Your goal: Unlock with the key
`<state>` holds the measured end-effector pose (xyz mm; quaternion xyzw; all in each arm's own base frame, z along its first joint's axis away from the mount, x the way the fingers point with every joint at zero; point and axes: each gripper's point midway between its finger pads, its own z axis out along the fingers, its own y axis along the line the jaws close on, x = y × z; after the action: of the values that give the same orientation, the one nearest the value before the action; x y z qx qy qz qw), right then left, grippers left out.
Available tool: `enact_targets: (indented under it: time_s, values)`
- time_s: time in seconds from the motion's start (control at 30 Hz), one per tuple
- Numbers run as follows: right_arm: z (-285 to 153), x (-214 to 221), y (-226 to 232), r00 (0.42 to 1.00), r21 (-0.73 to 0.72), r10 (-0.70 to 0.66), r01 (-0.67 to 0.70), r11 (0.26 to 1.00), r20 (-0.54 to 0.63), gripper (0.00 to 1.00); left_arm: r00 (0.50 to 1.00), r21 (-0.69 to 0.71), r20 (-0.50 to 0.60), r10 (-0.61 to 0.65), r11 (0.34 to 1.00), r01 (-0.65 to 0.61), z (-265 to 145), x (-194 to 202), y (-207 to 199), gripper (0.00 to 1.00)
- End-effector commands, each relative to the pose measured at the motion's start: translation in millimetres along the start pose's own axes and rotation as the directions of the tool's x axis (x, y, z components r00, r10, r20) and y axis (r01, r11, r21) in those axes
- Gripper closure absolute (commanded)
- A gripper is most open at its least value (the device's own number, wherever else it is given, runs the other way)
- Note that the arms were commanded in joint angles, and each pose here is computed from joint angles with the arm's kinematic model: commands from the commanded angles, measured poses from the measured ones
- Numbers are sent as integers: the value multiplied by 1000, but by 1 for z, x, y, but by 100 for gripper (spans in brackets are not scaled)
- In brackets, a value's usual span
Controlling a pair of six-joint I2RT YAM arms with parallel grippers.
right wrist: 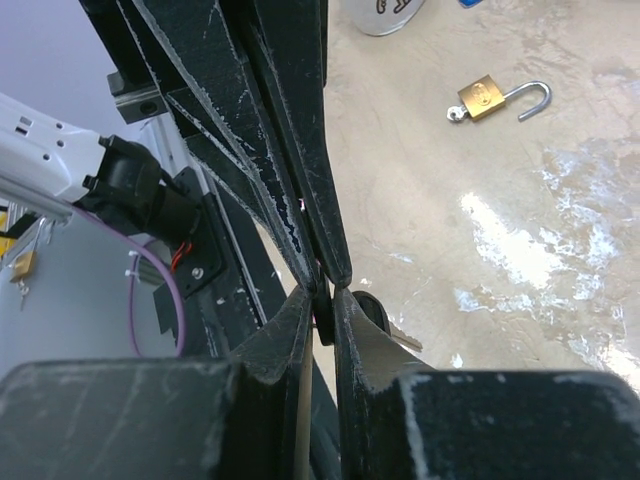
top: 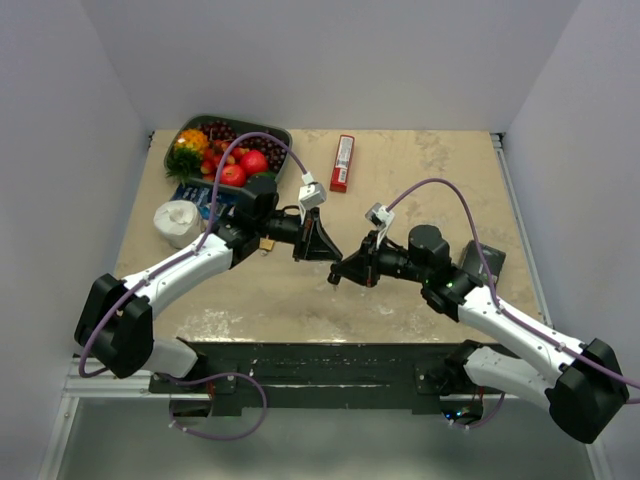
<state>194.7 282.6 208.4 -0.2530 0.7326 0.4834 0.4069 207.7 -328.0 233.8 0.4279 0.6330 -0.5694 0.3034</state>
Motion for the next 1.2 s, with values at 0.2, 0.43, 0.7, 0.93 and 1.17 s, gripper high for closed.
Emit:
enact_targets:
  time_s: [0.2, 0.43, 0.7, 0.93, 1.17]
  values:
    - [-7, -18, -28, 994, 186, 45, -63, 980, 102, 100, 989, -154, 29, 148, 978, -142, -8, -21, 13, 25]
    - [-21, -27, -58, 986, 268, 77, -116, 956, 150, 100, 980, -236, 28, 199, 954, -187, -13, -24, 21, 1]
    - [-57, -44, -94, 978, 457, 26, -121, 881, 208, 100, 973, -355, -23, 229, 908, -222, -14, -18, 42, 1]
    - [-94, -55, -121, 973, 616, -37, -113, 780, 227, 100, 968, -413, -123, 219, 875, -250, 4, 5, 63, 3]
    - [-123, -75, -136, 963, 694, -81, -126, 709, 257, 100, 957, -400, -203, 207, 875, -274, 46, 26, 78, 4]
